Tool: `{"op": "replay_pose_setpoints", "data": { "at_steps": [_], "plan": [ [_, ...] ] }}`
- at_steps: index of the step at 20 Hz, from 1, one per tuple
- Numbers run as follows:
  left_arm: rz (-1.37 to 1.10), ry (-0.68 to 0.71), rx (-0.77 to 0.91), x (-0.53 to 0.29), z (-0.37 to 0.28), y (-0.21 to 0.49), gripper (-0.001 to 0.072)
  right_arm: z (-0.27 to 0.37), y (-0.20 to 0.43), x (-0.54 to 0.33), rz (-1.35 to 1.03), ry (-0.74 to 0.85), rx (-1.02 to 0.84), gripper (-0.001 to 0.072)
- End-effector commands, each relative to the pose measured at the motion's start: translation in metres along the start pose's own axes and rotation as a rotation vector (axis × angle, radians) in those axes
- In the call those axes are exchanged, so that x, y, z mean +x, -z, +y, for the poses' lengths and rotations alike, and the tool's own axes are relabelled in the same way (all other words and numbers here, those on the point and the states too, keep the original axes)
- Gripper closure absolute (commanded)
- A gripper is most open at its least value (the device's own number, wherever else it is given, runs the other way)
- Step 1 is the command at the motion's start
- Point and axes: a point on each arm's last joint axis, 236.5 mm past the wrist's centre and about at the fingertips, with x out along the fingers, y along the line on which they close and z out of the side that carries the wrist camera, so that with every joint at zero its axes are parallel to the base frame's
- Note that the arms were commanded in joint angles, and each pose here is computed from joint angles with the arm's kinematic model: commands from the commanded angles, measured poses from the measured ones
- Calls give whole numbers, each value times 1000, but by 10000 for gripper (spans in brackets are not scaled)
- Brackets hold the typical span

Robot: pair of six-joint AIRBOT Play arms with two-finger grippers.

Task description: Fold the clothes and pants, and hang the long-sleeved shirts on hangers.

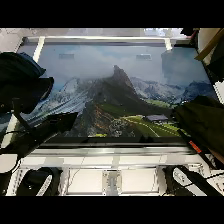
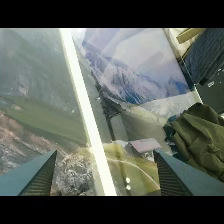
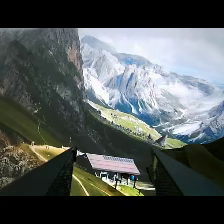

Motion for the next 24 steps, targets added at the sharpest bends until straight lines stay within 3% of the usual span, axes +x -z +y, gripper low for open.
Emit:
{"op": "replay_pose_setpoints", "data": {
  "at_steps": [1,3,5,6,8,11,14,16,19,22,24],
  "plan": [
    [-1,0,0,0,0,0,-7,0,0,0,-1,0,0,185],
    [-2,-5,5,0,1,-1,-7,0,0,0,-1,0,0,185],
    [-35,-103,121,-3,23,-10,-7,0,0,0,-1,0,0,185],
    [-65,-215,231,-11,47,-23,-7,0,0,0,-1,0,0,186],
    [-153,-518,276,-47,104,-64,-6,0,0,0,-1,0,0,185],
    [-294,-1087,228,-162,186,-125,-5,0,-1,-1,-6,-2,5,185],
    [-183,-1409,57,-235,249,-125,-3,0,-1,-1,-6,-3,5,185],
    [-238,-1452,-167,-255,290,-124,-3,0,-1,-1,-7,-3,5,185],
    [-255,-1375,-376,-247,342,-123,-1,-1,-3,-1,-13,-1,5,185],
    [-54,-1392,-474,-258,390,-102,-1,-5,-16,-2,-70,16,5,185],
    [-98,-1400,-512,-273,412,-122,-1,-3,-15,-1,-64,11,8,185]
  ]
}}
